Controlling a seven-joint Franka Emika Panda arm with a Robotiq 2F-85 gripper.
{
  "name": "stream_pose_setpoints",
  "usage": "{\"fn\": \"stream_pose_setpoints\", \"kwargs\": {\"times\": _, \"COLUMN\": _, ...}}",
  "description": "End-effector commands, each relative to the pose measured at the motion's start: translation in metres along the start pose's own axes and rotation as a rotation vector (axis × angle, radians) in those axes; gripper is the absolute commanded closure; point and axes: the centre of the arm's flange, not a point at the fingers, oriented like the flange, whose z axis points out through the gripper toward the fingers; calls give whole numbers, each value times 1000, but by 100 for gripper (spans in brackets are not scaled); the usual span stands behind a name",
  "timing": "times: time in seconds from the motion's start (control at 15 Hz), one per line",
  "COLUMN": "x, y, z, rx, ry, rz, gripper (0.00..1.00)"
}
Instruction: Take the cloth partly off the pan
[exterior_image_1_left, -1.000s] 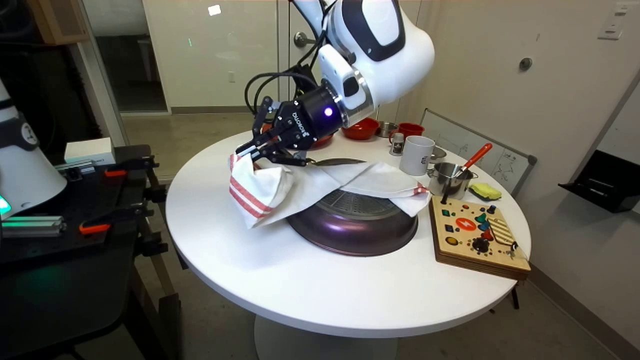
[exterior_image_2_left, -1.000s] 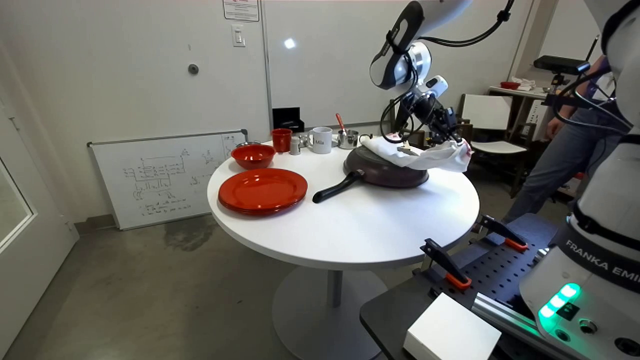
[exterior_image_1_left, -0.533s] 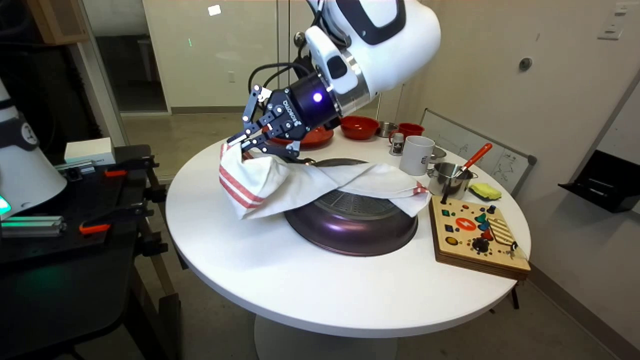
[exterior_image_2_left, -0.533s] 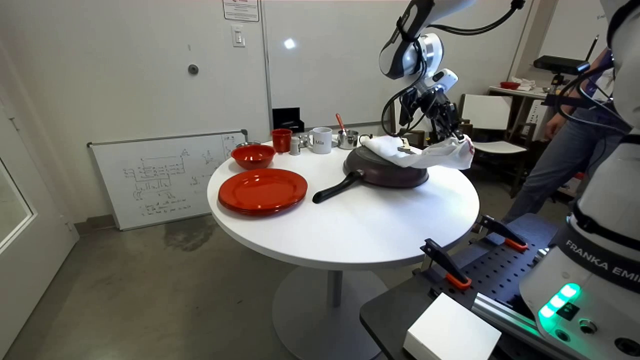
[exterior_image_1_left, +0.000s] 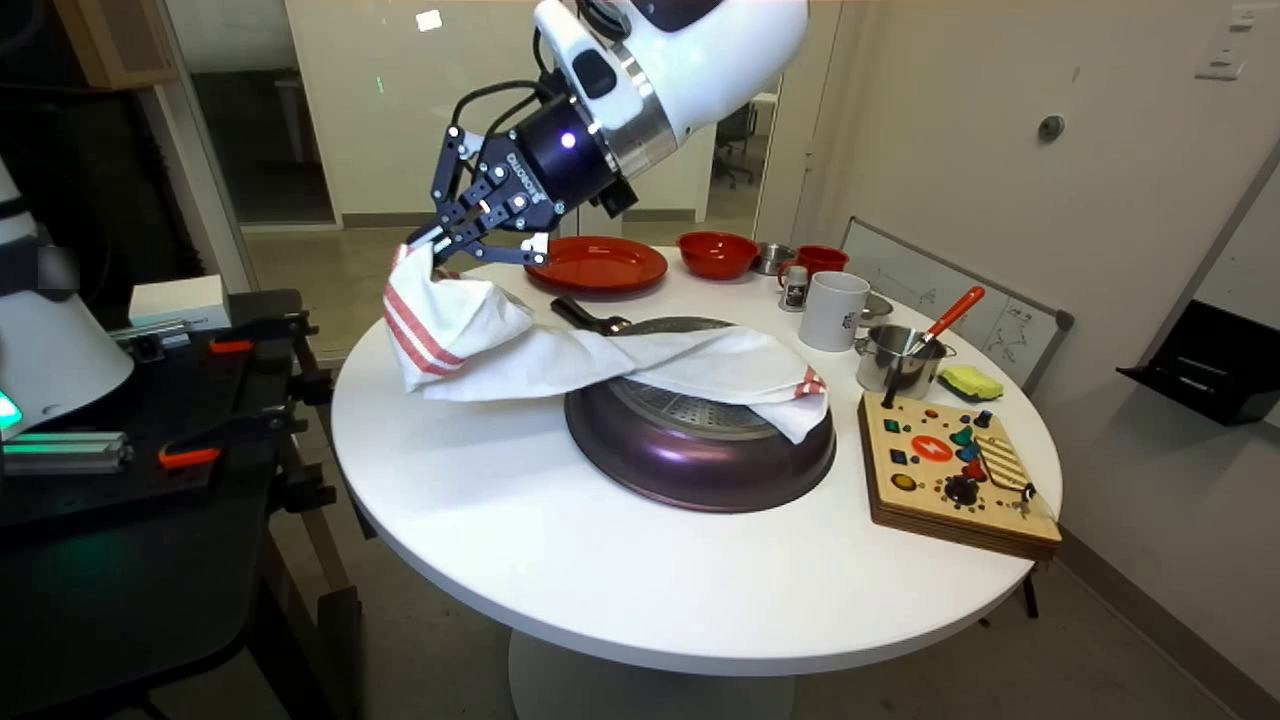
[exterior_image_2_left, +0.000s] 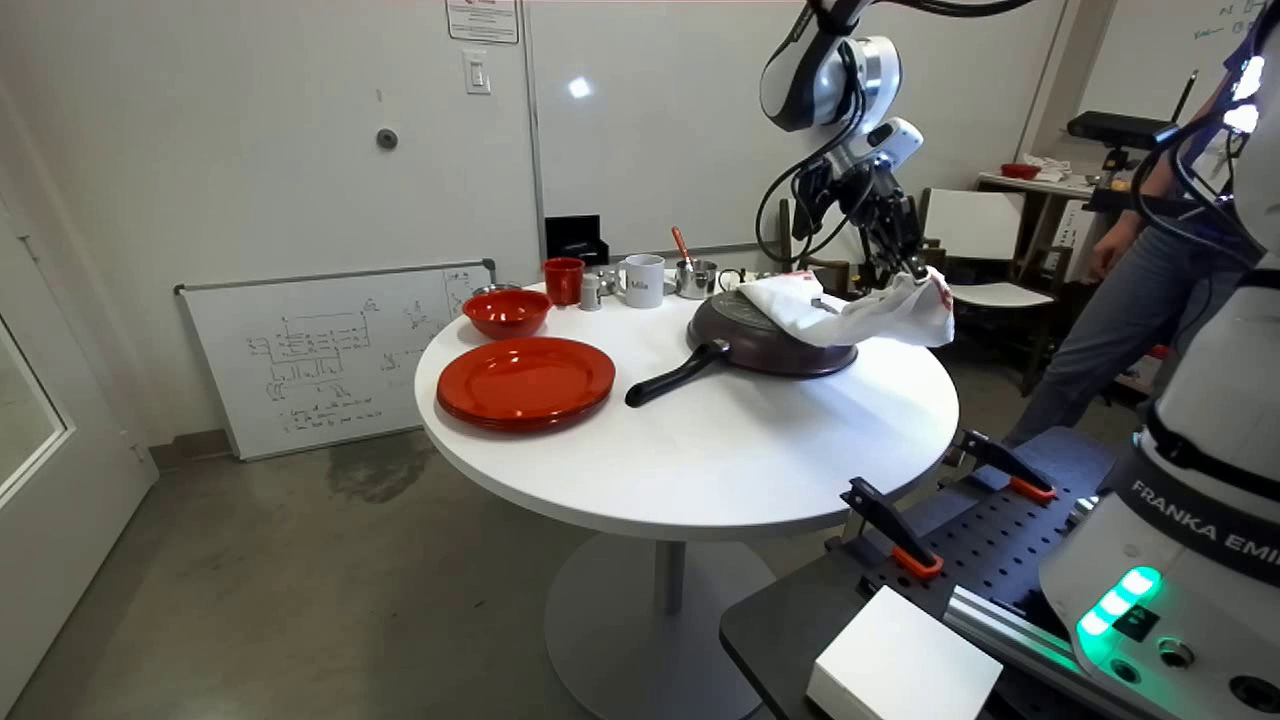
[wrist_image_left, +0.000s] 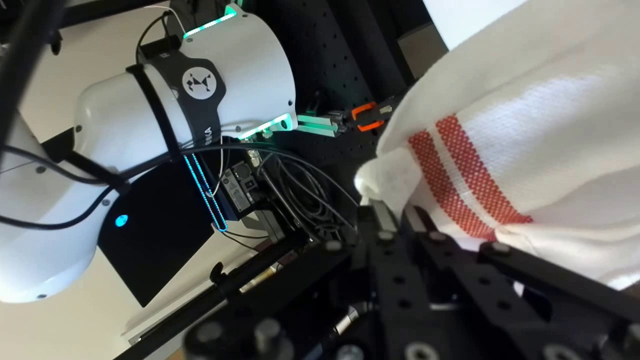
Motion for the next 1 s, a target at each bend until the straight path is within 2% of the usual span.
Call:
{"fn": "stream_pose_setpoints", "kwargs": {"times": 0.0, "x": -26, "y": 12, "z": 49, "rx": 64, "ry": -24, "rz": 11, "gripper": 98}}
{"fn": "stream_pose_setpoints", "kwargs": {"times": 0.27, "x": -67, "y": 7, "z": 80, "rx": 171, "ry": 5, "rz": -57, "gripper": 98}}
{"fn": "stream_pose_setpoints", "kwargs": {"times": 0.6, "x": -107, "y": 14, "z": 93, "rx": 259, "ry": 34, "rz": -144, "gripper": 95}}
{"fn": "stream_pose_setpoints", "kwargs": {"times": 0.67, "x": -112, "y": 17, "z": 92, "rx": 273, "ry": 44, "rz": -163, "gripper": 70}}
{"fn": "stream_pose_setpoints", "kwargs": {"times": 0.73, "x": -116, "y": 21, "z": 89, "rx": 288, "ry": 50, "rz": -166, "gripper": 69}}
{"fn": "stream_pose_setpoints", "kwargs": {"times": 0.8, "x": -119, "y": 28, "z": 81, "rx": 308, "ry": 63, "rz": -184, "gripper": 64}}
{"fn": "stream_pose_setpoints", "kwargs": {"times": 0.93, "x": -119, "y": 41, "z": 61, "rx": 333, "ry": 60, "rz": -196, "gripper": 48}}
